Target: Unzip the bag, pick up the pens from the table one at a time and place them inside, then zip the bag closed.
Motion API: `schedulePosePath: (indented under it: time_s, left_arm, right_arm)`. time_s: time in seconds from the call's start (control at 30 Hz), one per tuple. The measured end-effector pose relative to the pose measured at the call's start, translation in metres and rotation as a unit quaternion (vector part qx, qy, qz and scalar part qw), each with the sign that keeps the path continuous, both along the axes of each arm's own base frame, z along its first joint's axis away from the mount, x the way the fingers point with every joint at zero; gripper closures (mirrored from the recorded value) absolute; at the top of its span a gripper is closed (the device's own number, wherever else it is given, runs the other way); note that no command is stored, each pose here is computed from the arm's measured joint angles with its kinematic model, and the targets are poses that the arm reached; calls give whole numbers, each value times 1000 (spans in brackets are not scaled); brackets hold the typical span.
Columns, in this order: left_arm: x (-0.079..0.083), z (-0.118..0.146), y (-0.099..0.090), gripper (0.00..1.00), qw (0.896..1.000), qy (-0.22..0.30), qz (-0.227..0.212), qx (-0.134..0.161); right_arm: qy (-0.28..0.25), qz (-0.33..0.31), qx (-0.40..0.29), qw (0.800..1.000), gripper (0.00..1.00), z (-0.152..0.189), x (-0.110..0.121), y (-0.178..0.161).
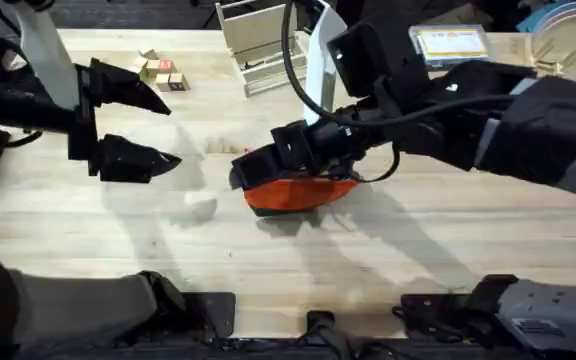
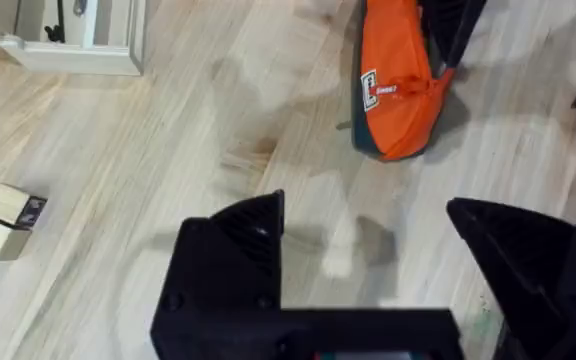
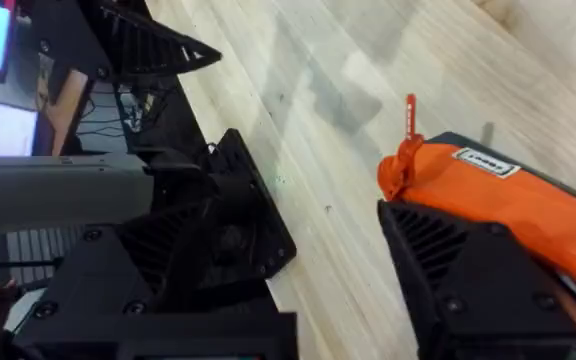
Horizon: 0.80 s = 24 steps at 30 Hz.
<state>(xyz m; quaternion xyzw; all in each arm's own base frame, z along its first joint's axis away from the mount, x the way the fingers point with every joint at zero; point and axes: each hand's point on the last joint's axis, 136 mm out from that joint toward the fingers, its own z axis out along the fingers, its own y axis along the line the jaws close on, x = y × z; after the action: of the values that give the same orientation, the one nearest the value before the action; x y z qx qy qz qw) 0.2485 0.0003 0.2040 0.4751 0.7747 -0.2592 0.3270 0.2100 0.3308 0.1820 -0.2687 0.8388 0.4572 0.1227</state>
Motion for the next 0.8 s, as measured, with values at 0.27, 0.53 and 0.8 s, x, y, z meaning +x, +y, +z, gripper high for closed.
schedulePosePath:
  time_s: [0.27, 0.53, 0.8]
  left_arm:
    - [0, 0, 0, 6, 1000, 0, 0, 0]
    - [0, 0, 0, 6, 1000, 0, 0, 0]
    - [0, 0, 0, 6, 1000, 0, 0, 0]
  right_arm:
    - [-9, -1, 8, 1000, 4, 7, 0, 0]
    - [-52, -12, 22, 998, 4, 32, 1, -7]
    - [-108, -45, -38, 992, 4, 34, 16, -22]
